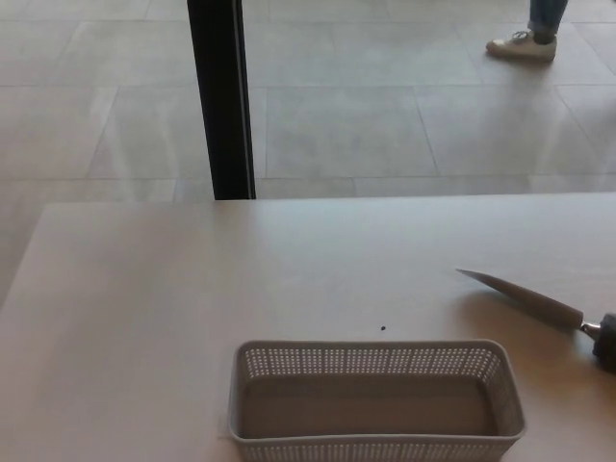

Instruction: A garden tool is kept on the righthand side and a container is kept on the lefthand side on a desk infront of the robot. the robot uses its right hand to pick up the garden tool and makes a scooping motion inside the container

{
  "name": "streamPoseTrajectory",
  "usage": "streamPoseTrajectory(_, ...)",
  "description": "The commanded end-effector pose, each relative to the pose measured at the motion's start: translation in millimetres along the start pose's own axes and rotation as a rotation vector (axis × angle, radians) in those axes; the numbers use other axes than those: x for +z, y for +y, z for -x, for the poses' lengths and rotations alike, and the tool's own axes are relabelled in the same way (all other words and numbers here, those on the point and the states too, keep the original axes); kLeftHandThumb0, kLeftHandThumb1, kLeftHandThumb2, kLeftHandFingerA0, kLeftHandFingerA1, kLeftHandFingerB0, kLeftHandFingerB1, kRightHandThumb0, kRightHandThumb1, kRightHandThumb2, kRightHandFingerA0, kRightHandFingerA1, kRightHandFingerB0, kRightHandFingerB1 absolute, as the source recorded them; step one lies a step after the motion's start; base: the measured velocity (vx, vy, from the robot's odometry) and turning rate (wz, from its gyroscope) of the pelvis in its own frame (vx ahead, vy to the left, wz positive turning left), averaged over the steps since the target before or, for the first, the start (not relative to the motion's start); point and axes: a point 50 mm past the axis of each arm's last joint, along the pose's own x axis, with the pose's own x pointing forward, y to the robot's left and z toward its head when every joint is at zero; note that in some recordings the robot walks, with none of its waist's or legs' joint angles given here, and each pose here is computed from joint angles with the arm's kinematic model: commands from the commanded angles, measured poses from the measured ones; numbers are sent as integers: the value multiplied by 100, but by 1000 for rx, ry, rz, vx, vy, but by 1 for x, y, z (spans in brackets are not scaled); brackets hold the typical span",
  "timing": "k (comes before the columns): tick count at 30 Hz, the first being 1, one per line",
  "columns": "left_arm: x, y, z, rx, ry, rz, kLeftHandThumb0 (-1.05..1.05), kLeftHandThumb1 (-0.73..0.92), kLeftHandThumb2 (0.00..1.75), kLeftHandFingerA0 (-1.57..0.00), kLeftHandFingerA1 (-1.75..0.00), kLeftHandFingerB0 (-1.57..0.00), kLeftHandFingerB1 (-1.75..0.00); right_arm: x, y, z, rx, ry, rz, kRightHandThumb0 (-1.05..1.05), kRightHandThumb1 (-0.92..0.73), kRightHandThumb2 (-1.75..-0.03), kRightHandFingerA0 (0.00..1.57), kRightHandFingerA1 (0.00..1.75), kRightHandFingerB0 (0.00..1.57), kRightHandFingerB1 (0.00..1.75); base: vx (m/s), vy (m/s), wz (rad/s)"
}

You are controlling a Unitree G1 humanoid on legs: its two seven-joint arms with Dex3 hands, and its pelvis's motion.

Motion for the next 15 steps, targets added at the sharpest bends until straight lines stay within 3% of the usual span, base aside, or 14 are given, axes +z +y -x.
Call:
streamPoseTrajectory(1, -2, 15, 2, 21, 14, -3, -54, 69, 61, -60, -68, -55, -51, 20, 53, 0, 364, -65, 418, -98, -66, -104, 0, 6, 7, 9, 0, 0, 0)
streamPoseTrajectory(2, -2, 14, 2, 21, 16, 0, -53, 69, 61, -59, -64, -55, -50, 16, 61, 2, 410, -59, 463, -84, -57, -101, 0, 17, 0, 20, 0, 0, 0)
streamPoseTrajectory(3, -6, 13, 2, 22, 30, 18, -51, 67, 60, -64, -62, -59, -49, 8, 70, 4, 476, -33, 516, -83, -56, -100, 0, 21, 12, 23, 0, 0, 0)
streamPoseTrajectory(4, -7, 13, 2, 23, 33, 14, -53, 68, 60, -60, -62, -56, -50, 0, 78, 6, 540, -23, 615, -91, -61, -101, 9, 27, 9, 19, 0, 0, 0)
streamPoseTrajectory(6, -7, 14, 3, 18, 23, -14, -53, 69, 61, -61, -63, -56, -50, -14, 86, 12, 623, 17, 659, -90, -61, -99, 11, 21, 11, 20, 0, 0, 0)
streamPoseTrajectory(11, -8, 12, 2, 30, 33, -32, -53, 69, 60, -64, -60, -58, -47, -37, 102, 26, 781, 61, 828, -88, -61, -99, 10, 26, 11, 25, 0, 0, 0)
streamPoseTrajectory(15, -8, 12, 3, 28, 34, -13, -53, 68, 60, -64, -64, -57, -50, -50, 112, 34, 860, 85, 896, -91, -63, -103, 5, 24, 13, 18, 0, 0, 0)
